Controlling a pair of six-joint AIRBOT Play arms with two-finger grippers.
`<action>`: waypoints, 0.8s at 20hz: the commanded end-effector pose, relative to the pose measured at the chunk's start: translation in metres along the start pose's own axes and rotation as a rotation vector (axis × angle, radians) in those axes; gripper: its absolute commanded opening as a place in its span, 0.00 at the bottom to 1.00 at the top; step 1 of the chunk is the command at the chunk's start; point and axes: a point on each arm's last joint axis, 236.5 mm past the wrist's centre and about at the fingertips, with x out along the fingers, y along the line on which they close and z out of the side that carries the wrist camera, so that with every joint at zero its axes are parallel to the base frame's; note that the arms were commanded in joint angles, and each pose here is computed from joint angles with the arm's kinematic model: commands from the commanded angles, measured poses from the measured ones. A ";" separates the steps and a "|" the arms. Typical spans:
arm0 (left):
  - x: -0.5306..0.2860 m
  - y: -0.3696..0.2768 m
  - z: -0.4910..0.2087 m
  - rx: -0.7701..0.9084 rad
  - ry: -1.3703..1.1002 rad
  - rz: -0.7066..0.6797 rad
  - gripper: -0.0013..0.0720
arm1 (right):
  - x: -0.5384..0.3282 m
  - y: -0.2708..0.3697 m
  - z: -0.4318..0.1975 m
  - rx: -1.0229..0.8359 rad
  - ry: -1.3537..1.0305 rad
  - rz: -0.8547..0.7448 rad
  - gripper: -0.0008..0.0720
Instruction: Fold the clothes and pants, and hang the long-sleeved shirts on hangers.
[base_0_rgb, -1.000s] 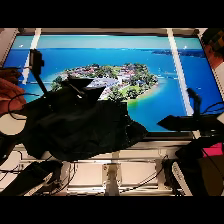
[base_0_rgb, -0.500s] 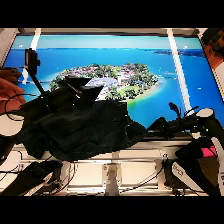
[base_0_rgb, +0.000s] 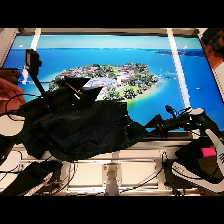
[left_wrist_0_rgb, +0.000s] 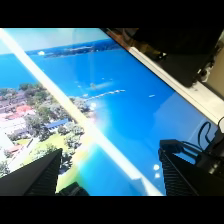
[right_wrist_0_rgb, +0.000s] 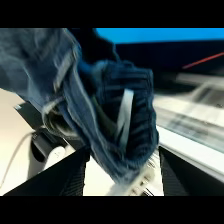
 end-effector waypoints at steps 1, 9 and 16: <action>0.000 0.001 0.000 0.009 0.002 0.005 0.96 | 0.006 0.004 0.006 0.019 0.002 0.027 0.69; 0.000 0.002 0.000 0.010 0.002 0.006 0.96 | 0.040 0.002 0.039 -0.085 -0.137 -0.090 0.58; -0.003 0.017 0.004 0.002 -0.011 0.046 0.96 | 0.007 0.101 0.049 -0.416 -0.192 0.106 0.06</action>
